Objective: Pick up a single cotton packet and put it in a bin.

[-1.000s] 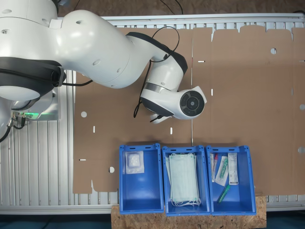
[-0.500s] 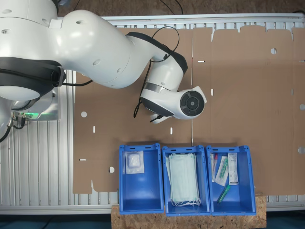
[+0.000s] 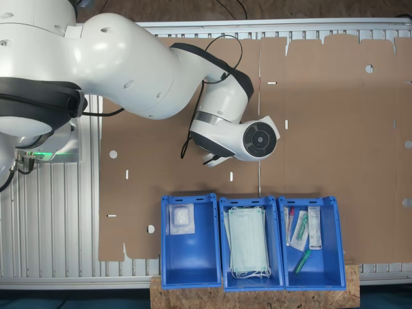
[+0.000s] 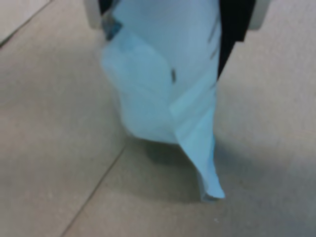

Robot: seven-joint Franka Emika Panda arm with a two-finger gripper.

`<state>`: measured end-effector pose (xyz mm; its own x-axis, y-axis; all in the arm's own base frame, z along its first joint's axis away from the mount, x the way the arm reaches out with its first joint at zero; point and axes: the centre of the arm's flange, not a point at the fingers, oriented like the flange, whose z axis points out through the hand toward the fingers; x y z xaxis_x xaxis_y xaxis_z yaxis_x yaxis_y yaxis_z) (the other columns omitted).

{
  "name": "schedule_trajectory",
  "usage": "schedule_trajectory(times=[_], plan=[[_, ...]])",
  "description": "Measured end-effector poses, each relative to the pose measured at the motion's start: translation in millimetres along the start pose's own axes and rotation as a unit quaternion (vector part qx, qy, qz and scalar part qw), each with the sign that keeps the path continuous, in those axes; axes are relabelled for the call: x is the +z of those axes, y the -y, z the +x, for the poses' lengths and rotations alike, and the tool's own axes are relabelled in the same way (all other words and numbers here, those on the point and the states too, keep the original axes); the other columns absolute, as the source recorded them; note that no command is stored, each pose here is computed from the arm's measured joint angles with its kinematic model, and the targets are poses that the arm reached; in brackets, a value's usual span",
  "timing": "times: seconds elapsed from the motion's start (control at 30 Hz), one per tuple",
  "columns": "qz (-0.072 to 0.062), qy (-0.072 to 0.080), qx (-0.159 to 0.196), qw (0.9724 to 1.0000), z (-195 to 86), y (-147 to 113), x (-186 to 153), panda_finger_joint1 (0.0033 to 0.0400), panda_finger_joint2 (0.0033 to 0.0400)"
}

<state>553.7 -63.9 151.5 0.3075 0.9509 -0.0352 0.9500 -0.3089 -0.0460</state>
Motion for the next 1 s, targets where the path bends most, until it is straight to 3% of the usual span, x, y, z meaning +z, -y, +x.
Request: schedule_trajectory(times=[0.2,0.63,0.8,1.0], plan=[[-0.009,-0.015,0.002,0.9998,2,4,-19,0.0062,0.0062],[-0.028,-0.065,0.012,0.9974,-3,31,-73,0.0062,0.0062],[-0.029,-0.077,0.014,0.9965,-8,42,-84,0.0062,0.0062],[-0.019,-0.085,0.001,0.9962,-16,55,-102,0.0062,0.0062]])
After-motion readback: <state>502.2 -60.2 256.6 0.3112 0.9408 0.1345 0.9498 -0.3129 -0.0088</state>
